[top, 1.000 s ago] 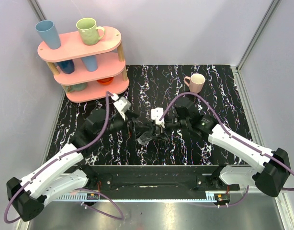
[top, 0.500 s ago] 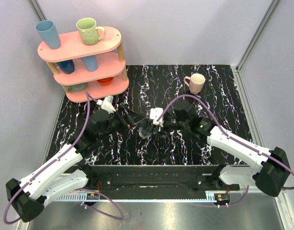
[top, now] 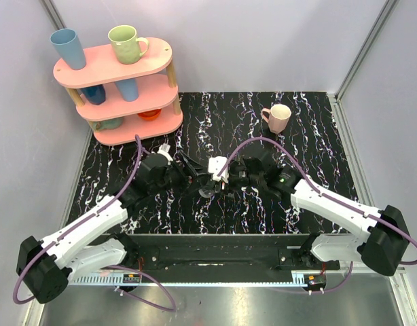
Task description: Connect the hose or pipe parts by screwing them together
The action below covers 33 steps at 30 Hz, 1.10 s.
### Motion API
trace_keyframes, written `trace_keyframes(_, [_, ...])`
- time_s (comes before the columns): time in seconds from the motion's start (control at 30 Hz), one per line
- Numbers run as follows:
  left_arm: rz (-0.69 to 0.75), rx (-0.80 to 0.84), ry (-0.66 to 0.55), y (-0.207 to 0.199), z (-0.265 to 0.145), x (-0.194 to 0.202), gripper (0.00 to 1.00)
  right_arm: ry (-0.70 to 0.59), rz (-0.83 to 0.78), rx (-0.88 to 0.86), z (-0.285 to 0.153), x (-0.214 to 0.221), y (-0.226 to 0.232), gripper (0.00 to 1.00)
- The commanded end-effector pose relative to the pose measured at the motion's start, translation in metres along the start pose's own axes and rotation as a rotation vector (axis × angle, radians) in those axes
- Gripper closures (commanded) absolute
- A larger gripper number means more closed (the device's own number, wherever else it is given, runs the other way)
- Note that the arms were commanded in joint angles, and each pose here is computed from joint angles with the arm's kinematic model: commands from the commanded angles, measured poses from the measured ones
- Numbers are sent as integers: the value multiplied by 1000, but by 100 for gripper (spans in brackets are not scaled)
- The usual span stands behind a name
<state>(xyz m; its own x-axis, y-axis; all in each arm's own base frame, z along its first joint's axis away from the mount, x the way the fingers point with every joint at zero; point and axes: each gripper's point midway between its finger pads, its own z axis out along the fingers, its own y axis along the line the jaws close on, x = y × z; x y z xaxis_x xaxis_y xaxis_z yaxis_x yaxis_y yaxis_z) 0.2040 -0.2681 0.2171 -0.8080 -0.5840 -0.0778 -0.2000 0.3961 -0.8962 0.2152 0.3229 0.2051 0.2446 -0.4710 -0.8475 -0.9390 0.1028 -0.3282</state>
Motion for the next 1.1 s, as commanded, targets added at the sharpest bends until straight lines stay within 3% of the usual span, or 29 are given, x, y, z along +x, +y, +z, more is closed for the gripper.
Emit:
trace_keyframes(0.0, [-58,15,48,-5,-1,7,27,-44,-49,40,-2,-19,-10,100])
trace_keyframes(0.13, [-12,49,26,-9,-2,4,58,-51,-49,25,-2,-20,-7,100])
trace_keyframes(0.2, [66,87,19,-13,-1,3,60,-54,-41,9,-1,-21,-4,100])
trace_keyframes(0.3, [221,139,27,-16,4,4,81,-67,-36,-23,-1,-26,0,100])
trace_keyframes(0.33, [309,150,21,-15,5,3,93,-80,-38,-31,-2,-30,1,100])
trace_keyframes(0.4, [430,182,13,-18,6,2,100,-106,-37,-71,-4,-36,9,100])
trace_keyframes(0.63, [1122,507,-30,-38,-15,16,100,-175,10,-252,-17,-55,35,100])
trace_keyframes(0.7, [1288,662,41,-43,-30,38,100,-208,28,-343,-22,-60,48,100])
trace_keyframes(0.73, [1454,774,81,-43,-39,52,100,-218,35,-365,-24,-62,51,100])
trace_keyframes(0.83, [1693,938,123,-42,-56,68,100,-246,57,-462,-29,-67,64,100])
trace_keyframes(0.9, [1749,932,202,-36,-58,71,100,-261,74,-510,-31,-69,70,100])
trace_keyframes(0.93, [1844,980,218,-33,-59,73,100,-269,78,-532,-33,-71,74,100])
trace_keyframes(0.97, [1839,948,309,-22,-57,75,100,-271,91,-553,-33,-70,76,100])
trace_keyframes(1.07, [1915,963,373,-9,-55,76,100,-277,122,-609,-36,-71,82,99])
